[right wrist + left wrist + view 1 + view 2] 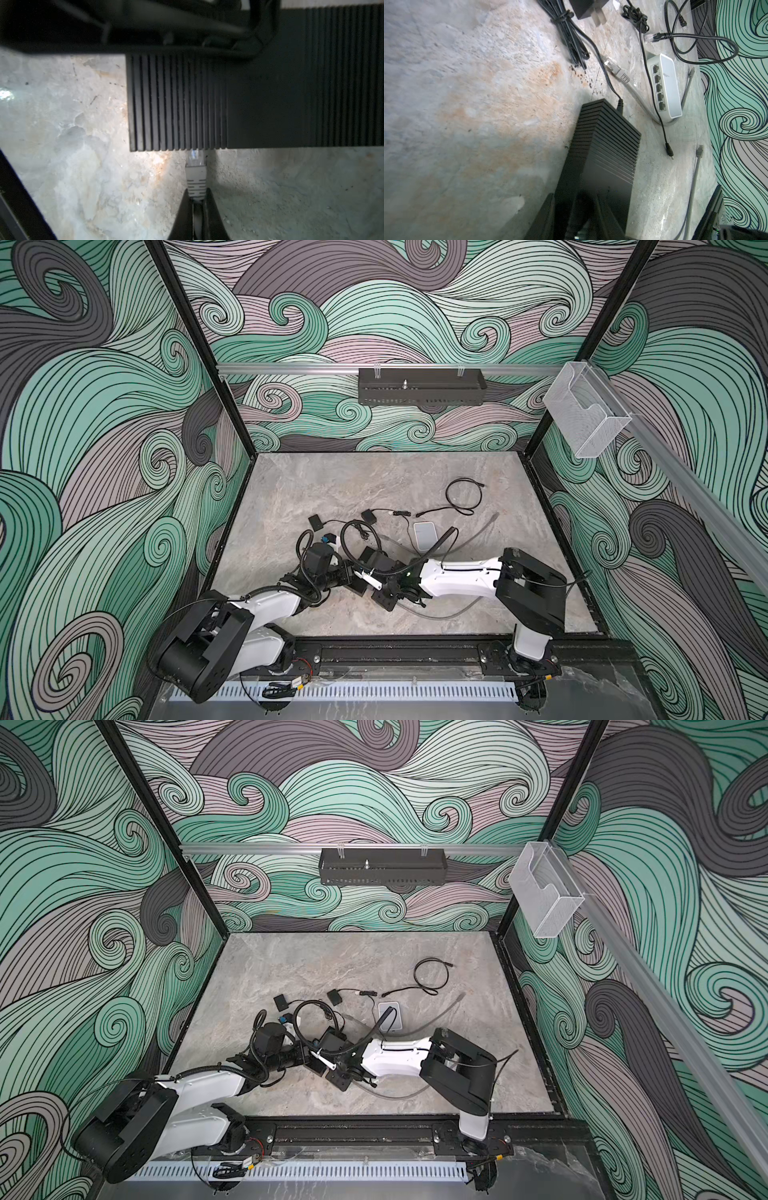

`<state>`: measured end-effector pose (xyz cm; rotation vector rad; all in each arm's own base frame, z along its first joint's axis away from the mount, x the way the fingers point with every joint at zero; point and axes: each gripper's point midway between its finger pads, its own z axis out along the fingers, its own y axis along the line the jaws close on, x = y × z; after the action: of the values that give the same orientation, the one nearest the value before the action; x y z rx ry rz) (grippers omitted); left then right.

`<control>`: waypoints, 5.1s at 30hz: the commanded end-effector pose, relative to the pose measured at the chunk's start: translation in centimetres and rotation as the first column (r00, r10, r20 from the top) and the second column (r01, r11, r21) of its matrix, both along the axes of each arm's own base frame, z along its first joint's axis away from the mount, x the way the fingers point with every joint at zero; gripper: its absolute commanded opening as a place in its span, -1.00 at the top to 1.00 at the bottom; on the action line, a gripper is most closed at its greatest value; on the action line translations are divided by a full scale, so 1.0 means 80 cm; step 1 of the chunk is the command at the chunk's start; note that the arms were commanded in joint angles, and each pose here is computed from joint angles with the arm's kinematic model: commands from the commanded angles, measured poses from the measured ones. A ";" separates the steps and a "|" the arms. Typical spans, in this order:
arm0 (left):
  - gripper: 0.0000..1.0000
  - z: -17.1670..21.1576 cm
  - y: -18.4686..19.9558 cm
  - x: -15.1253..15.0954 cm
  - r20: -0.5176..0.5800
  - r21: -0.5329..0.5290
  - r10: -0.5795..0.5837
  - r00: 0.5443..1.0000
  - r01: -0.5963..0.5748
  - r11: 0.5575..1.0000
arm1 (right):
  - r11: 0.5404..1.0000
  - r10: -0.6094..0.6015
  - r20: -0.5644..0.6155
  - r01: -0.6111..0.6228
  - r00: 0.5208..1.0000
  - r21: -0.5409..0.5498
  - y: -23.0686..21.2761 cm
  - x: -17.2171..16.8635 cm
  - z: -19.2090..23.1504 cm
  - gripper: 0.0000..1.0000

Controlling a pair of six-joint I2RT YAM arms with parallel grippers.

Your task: Insert the plug into the switch port

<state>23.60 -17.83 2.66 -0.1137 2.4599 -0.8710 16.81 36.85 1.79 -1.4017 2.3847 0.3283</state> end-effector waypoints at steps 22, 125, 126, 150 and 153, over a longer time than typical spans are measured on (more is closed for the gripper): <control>0.37 -0.033 -0.040 -0.120 -0.257 -0.104 -0.261 0.930 0.242 0.965 | 0.849 -0.091 0.240 -0.050 0.967 0.525 0.143 0.096 0.166 1.00; 0.53 -0.041 -0.033 -0.092 -0.293 -0.063 -0.302 0.907 0.296 0.953 | 0.940 0.034 0.157 -0.085 0.987 0.330 0.045 0.061 0.050 1.00; 0.53 -0.041 -0.034 -0.093 -0.294 -0.063 -0.302 0.907 0.297 0.953 | 0.939 0.028 0.160 -0.081 0.987 0.334 0.050 0.065 0.054 1.00; 0.53 -0.049 -0.032 -0.116 -0.309 -0.042 -0.287 0.907 0.289 0.956 | 0.824 -0.158 0.216 0.008 0.963 0.567 0.068 0.079 0.128 1.00; 0.53 -0.049 -0.031 -0.116 -0.306 -0.038 -0.284 0.909 0.287 0.957 | 0.820 -0.155 0.225 -0.002 0.962 0.573 0.066 0.077 0.134 1.00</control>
<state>23.56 -19.01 2.65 -0.0119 2.4712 -0.8477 18.75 36.11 1.85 -1.2194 2.2826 0.5089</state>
